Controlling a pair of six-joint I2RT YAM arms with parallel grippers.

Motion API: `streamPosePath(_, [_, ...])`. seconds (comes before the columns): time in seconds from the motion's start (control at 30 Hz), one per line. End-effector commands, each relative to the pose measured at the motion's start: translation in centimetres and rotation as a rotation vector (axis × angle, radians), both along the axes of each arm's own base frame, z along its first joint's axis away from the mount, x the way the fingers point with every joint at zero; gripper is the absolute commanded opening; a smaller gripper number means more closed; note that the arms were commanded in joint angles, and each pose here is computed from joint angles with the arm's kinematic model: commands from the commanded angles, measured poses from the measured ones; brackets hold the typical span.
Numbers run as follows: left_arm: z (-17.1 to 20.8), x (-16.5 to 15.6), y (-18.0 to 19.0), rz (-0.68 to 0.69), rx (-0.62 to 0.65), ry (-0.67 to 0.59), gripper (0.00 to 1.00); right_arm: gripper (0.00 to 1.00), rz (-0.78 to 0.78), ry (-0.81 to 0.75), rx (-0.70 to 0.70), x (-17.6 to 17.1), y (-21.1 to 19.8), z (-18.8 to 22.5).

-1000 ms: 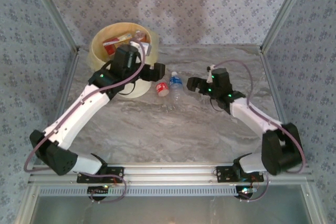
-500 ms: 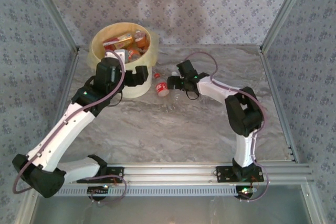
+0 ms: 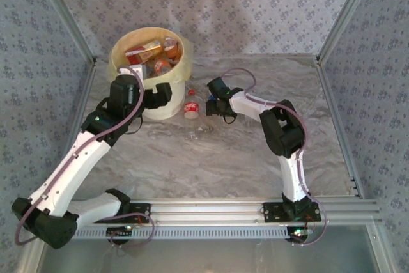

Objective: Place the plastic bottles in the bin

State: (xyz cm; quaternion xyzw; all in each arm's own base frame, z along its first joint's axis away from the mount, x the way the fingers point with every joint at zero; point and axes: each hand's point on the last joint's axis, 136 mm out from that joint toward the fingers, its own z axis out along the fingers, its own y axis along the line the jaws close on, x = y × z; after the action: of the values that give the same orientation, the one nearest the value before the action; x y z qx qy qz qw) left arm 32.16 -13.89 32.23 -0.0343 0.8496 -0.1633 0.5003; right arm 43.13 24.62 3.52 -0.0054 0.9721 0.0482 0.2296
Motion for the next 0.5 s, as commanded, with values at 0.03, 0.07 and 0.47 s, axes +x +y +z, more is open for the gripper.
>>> streamPosePath(0.03, [0.0,0.3,0.1,0.010,-0.026,0.006,0.98,0.74,-0.008,-0.015,-0.040,0.0,-0.9,0.0])
streamPosePath(0.07, [0.0,0.4,-0.2,0.005,-0.037,0.012,0.98,0.72,0.006,-0.023,-0.031,-0.2,-0.8,0.2])
streamPosePath(0.47, [-0.4,0.5,-3.8,-0.159,-0.110,0.053,0.98,0.53,0.030,-0.256,0.138,-1.2,-1.4,5.7])
